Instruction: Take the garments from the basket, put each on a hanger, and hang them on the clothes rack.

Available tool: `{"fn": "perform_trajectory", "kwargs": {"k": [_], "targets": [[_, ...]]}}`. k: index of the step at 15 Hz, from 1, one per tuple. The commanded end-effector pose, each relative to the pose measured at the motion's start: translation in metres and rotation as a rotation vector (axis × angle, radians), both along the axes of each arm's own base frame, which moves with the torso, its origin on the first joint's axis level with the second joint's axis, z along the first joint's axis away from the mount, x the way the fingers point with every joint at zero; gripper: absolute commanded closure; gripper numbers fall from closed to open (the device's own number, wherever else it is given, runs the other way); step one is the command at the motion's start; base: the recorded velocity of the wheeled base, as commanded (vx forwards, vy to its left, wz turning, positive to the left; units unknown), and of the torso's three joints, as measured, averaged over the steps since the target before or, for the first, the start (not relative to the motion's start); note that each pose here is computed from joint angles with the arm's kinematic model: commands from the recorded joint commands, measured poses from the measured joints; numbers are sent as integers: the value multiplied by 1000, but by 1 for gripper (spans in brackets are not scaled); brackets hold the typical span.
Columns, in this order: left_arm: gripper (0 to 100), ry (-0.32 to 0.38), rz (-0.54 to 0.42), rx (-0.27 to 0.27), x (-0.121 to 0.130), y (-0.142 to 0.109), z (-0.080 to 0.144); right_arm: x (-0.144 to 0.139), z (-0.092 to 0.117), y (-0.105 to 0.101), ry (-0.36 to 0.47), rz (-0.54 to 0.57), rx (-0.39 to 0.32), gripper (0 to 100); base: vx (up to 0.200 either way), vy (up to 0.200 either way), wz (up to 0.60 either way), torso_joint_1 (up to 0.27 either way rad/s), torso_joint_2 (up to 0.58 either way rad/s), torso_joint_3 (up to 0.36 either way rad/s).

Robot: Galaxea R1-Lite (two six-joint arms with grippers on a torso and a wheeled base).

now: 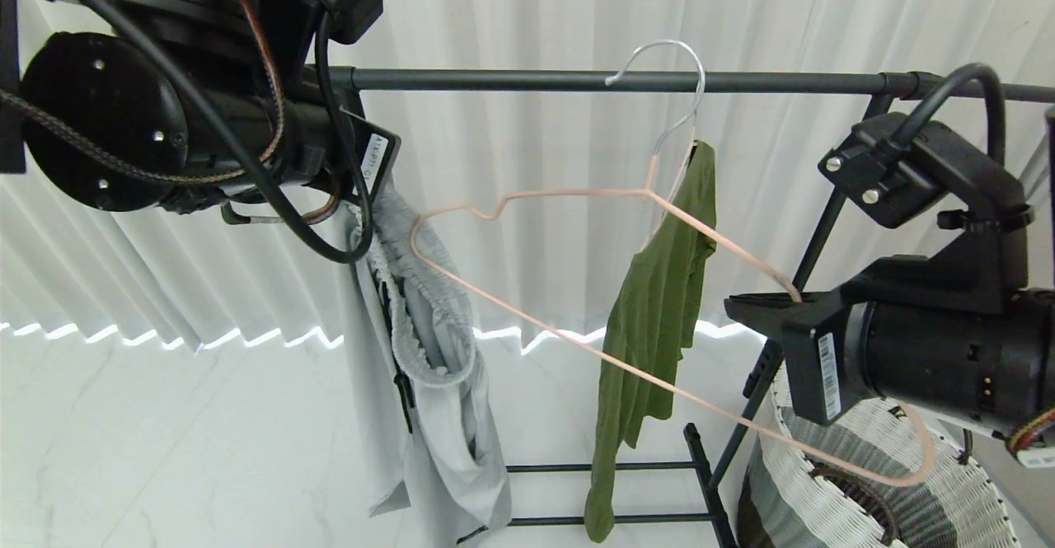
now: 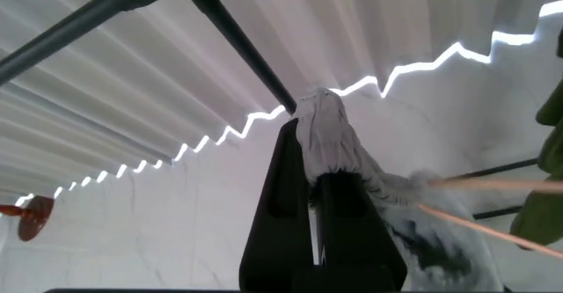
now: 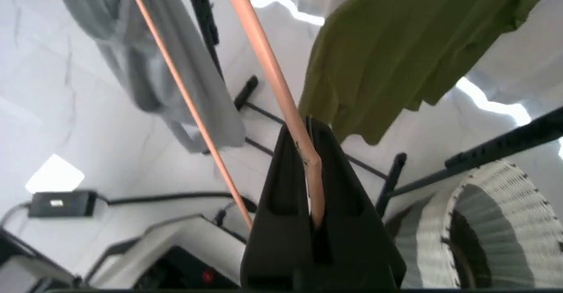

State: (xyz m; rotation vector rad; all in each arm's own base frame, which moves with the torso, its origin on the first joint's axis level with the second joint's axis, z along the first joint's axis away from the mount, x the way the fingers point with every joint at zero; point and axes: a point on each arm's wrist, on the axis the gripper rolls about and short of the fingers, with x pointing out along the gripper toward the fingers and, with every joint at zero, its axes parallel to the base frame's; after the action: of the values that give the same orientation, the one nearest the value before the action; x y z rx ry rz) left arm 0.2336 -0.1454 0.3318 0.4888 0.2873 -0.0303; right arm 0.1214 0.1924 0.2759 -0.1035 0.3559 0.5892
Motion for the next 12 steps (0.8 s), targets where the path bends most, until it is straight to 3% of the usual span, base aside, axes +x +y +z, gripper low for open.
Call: {"fn": "perform_trajectory", "kwargs": {"k": [1, 3, 7, 12], "targets": [[100, 6, -1, -26, 1, -4, -2, 5, -4, 10, 0, 3, 2, 100, 0, 0, 0, 0, 0, 0], [100, 11, 14, -72, 4, -6, -5, 1, -3, 13, -5, 20, 15, 100, 0, 0, 0, 0, 0, 0], [100, -1, 24, -108, 4, -6, -1, -8, -10, 24, 26, 58, 25, 100, 0, 0, 0, 0, 0, 0], [100, -2, 37, -124, 4, -3, -1, -12, -12, 22, 18, 58, 58, 100, 0, 0, 0, 0, 0, 0]]}}
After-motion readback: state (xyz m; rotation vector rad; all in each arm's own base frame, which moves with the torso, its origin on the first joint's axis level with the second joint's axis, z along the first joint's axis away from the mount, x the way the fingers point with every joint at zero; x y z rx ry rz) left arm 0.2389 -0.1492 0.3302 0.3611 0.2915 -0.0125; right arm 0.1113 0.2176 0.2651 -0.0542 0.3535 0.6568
